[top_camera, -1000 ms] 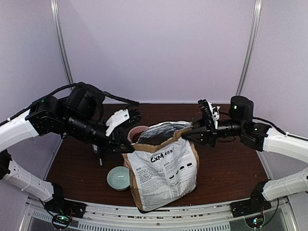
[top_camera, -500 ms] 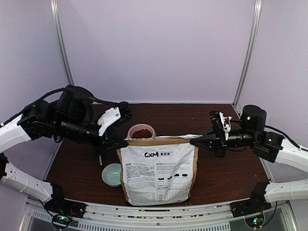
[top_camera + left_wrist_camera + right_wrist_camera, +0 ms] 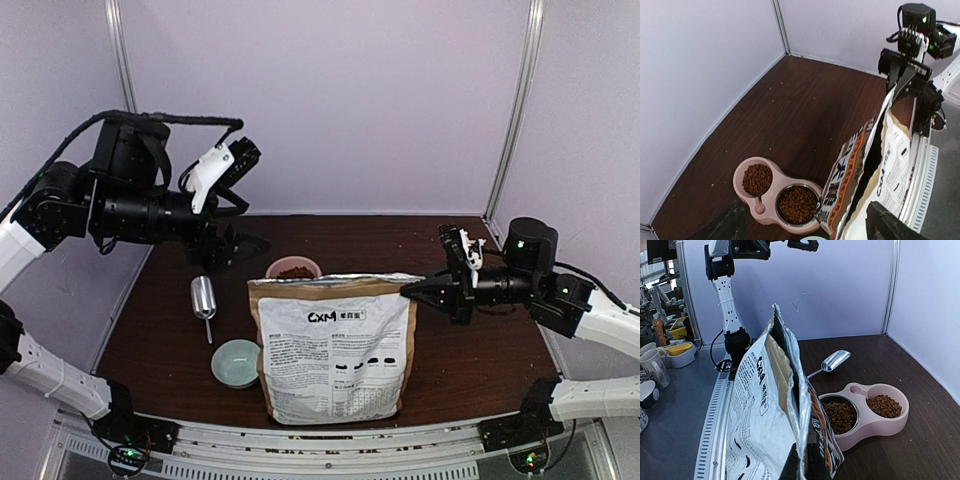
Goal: Serve the pet food
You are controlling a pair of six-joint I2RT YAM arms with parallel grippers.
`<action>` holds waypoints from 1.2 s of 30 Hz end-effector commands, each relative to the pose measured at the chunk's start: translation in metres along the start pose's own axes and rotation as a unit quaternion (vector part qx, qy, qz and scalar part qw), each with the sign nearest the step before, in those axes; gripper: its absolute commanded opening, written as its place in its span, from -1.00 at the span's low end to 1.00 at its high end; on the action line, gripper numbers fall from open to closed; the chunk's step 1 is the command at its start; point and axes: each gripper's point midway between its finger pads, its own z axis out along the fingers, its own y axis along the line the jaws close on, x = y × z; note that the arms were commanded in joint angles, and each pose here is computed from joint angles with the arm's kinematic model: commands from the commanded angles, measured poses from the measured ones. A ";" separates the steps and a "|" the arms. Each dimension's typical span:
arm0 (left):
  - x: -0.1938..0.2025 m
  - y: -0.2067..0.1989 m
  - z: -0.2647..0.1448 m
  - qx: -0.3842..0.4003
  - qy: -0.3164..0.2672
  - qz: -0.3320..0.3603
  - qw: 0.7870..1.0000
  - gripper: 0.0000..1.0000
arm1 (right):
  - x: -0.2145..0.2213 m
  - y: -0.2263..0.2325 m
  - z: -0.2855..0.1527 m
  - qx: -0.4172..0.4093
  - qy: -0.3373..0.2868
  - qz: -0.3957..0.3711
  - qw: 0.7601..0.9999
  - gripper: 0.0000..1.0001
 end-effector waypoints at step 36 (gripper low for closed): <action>-0.011 -0.108 0.158 0.156 0.103 0.029 0.982 -1.00 | -0.037 0.000 -0.010 0.006 -0.076 0.003 0.997 -0.72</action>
